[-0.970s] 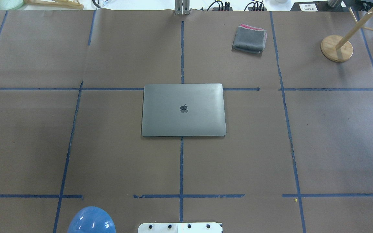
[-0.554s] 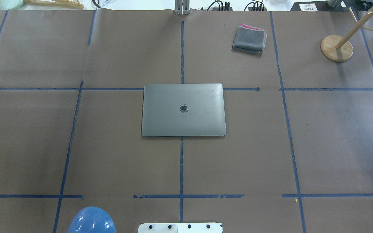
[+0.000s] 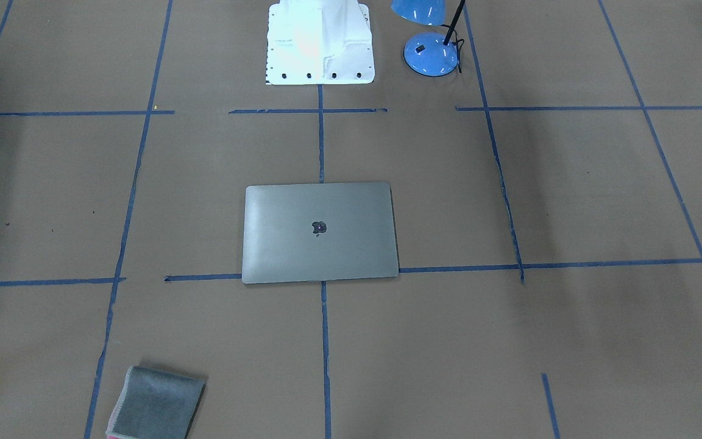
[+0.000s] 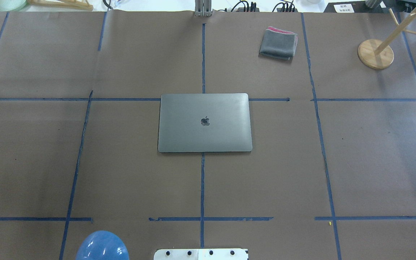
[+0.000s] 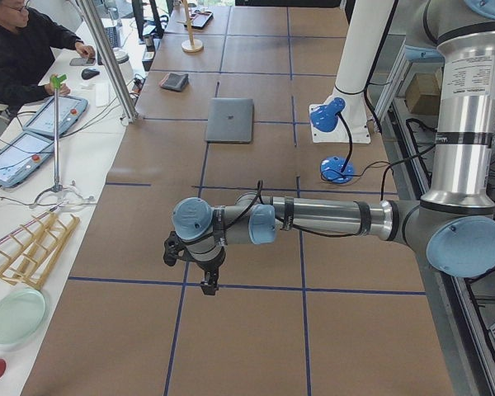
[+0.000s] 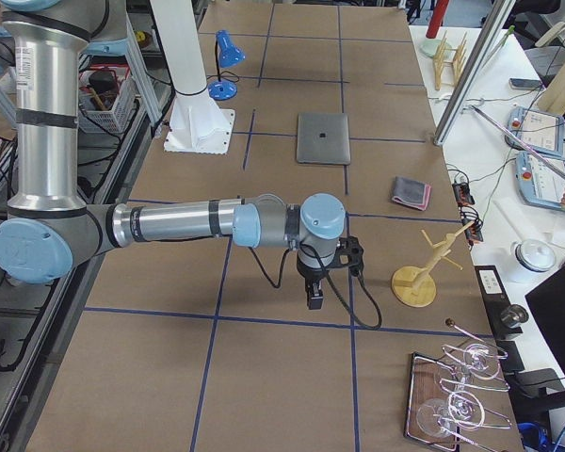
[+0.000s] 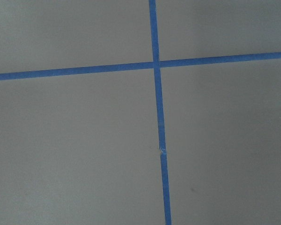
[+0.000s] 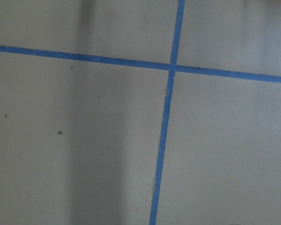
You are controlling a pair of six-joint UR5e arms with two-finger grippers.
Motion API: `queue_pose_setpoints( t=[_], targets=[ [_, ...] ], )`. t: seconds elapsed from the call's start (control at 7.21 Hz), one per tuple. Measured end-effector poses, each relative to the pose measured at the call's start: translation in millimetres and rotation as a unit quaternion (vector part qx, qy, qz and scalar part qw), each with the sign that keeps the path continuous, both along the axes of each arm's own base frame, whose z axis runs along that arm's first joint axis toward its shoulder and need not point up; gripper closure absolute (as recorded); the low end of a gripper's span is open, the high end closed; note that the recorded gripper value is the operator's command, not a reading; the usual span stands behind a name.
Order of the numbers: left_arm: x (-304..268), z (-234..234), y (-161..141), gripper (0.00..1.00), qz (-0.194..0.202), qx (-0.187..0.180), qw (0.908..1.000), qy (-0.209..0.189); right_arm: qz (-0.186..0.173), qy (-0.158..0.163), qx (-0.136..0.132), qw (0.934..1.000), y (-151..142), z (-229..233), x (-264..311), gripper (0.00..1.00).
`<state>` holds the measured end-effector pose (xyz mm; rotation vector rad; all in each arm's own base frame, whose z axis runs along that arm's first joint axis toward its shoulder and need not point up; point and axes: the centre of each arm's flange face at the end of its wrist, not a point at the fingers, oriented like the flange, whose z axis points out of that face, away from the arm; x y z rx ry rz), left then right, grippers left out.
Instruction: Close laptop
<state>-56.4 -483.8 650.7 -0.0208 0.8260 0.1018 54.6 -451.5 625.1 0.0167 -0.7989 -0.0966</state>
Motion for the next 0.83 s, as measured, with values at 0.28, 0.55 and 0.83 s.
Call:
queue_pose_setpoints(
  t=[0.28, 0.55, 0.83],
  targets=[
    [0.0, 0.2, 0.2, 0.00, 0.000, -0.001, 1.0000, 0.000, 0.027, -0.026, -0.039, 0.9985, 11.6, 34.9, 19.1, 0.00],
    [0.2, 0.1, 0.1, 0.00, 0.000, -0.001, 1.0000, 0.000, 0.039, -0.031, -0.050, 0.9975, 15.5, 44.9, 28.6, 0.00],
    [0.1, -0.3, -0.4, 0.00, 0.000, 0.000, 1.0000, -0.001, 0.042, -0.032, -0.049, 0.9974, 15.9, 44.6, 31.3, 0.00]
  ],
)
